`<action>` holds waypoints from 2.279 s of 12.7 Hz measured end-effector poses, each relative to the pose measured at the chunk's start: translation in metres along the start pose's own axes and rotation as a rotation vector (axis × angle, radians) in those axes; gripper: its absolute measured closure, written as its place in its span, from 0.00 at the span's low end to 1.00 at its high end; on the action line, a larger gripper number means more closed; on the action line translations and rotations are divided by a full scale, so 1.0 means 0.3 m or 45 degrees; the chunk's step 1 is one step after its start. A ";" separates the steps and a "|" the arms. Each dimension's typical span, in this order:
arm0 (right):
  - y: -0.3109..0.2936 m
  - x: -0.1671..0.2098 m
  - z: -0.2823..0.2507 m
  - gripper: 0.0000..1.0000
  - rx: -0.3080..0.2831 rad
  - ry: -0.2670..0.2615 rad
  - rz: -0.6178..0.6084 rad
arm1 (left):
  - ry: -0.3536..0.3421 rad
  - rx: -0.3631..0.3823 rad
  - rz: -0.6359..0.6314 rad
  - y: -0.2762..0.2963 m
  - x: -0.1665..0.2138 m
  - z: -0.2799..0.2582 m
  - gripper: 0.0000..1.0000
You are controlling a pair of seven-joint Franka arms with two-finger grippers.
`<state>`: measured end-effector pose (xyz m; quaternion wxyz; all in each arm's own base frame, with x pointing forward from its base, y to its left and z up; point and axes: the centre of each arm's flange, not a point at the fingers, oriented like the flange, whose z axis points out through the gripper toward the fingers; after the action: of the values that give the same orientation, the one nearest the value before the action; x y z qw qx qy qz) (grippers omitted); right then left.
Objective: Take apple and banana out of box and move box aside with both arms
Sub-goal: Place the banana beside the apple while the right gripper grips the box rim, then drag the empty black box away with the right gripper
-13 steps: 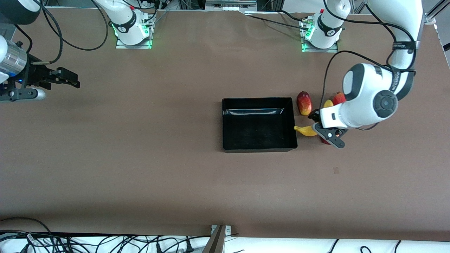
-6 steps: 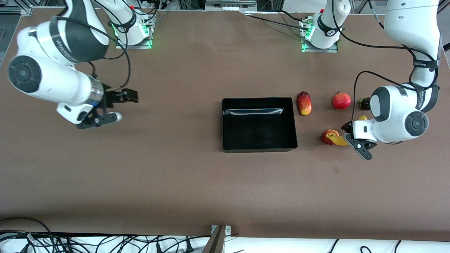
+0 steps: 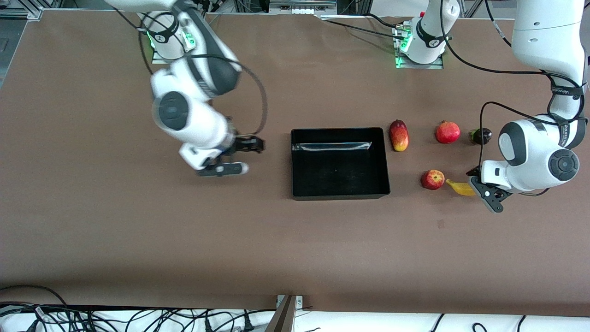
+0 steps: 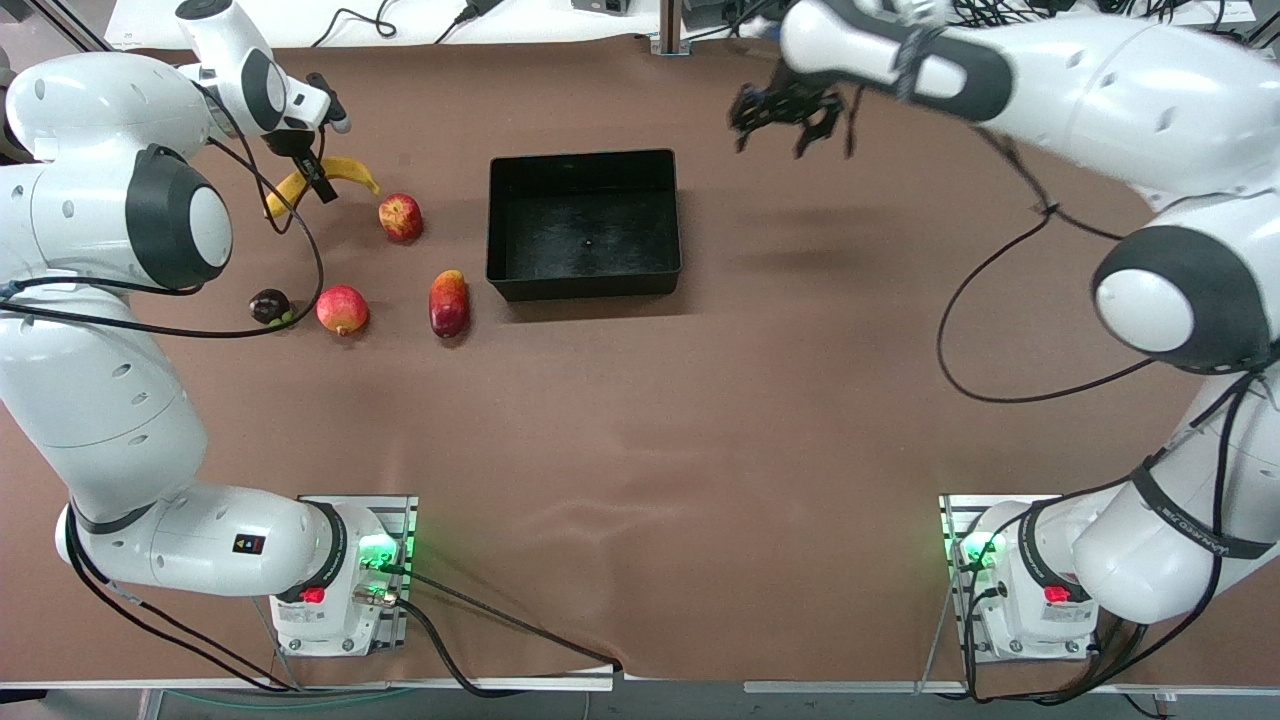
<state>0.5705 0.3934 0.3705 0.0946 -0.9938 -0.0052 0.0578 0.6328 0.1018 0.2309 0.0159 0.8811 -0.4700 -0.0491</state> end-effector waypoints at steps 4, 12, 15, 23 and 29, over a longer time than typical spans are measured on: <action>-0.165 -0.053 0.249 0.04 0.016 0.050 0.031 | -0.007 0.006 0.085 -0.038 -0.057 0.041 1.00; -0.177 -0.035 0.536 0.87 0.010 0.109 0.032 | -0.088 0.031 0.566 -0.039 -0.063 0.122 1.00; -0.105 0.014 0.480 0.96 -0.037 0.069 0.070 | -0.100 0.030 0.605 -0.025 -0.057 0.173 1.00; 0.848 0.229 -0.220 0.96 -0.047 -0.156 0.108 | -0.037 0.085 0.356 0.074 0.002 0.064 0.19; 1.502 0.131 -0.092 0.96 -0.085 -0.236 0.164 | 0.118 0.228 0.184 0.145 -0.026 -0.339 0.00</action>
<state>0.6123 -0.0534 0.3081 0.0568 -0.9851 0.0482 0.1551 0.6028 0.0822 0.3359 -0.0377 0.8442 -0.5335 0.0352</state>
